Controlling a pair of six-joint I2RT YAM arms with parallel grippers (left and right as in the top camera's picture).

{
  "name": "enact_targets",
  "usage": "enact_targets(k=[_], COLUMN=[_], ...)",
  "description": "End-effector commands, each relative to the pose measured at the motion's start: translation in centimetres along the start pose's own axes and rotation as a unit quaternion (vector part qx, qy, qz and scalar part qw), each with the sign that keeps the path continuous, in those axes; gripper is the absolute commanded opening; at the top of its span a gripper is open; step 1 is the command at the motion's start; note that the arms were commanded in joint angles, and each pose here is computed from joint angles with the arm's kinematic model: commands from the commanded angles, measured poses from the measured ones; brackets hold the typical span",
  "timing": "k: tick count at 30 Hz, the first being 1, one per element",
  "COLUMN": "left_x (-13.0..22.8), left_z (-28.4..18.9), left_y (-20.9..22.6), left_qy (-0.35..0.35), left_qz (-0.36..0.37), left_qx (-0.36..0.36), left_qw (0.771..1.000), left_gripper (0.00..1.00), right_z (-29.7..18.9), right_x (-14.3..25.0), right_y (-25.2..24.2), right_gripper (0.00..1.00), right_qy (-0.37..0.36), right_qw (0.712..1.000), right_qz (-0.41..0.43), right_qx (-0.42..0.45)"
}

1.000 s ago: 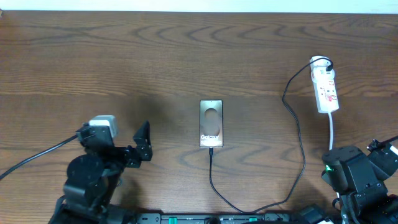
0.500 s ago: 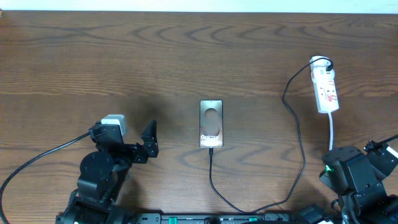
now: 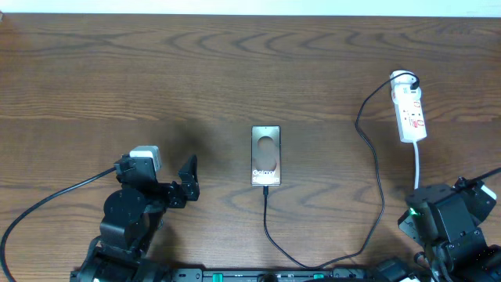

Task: Plug charger to phone and switch on socket
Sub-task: 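Move the right gripper to the power strip's switch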

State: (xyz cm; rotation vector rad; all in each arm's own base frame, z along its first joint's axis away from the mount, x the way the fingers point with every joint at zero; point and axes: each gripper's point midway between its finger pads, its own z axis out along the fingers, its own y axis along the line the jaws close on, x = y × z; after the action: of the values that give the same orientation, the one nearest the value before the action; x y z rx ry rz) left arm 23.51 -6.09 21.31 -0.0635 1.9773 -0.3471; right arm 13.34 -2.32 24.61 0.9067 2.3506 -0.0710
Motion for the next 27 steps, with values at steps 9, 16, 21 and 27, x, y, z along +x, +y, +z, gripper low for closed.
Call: enact_targets(k=[9, 16, 21, 27], left_x=[1.0, 2.1, 3.0, 3.1], left_z=[0.1, 0.0, -0.1, -0.1], left_y=[0.5, 0.9, 1.2, 1.2], left_qy=[0.022, 0.043, 0.062, 0.064], left_qz=[0.012, 0.013, 0.014, 0.014], left_qx=[-0.013, -0.019, -0.026, -0.026], left_qw=[1.0, 0.999, 0.998, 0.997], left_gripper=[0.98, 0.98, 0.98, 0.98], right_z=[1.1, 3.9, 6.9, 9.7], right_x=[-2.2, -2.7, -3.3, -4.3], right_y=[1.3, 2.0, 3.0, 1.5], right_gripper=[0.01, 0.01, 0.01, 0.01], right_qy=[-0.047, -0.022, 0.013, 0.048], right_qw=[0.997, 0.99, 0.988, 0.976], right_qz=[0.053, 0.098, 0.094, 0.121], right_qx=[0.026, 0.095, 0.125, 0.174])
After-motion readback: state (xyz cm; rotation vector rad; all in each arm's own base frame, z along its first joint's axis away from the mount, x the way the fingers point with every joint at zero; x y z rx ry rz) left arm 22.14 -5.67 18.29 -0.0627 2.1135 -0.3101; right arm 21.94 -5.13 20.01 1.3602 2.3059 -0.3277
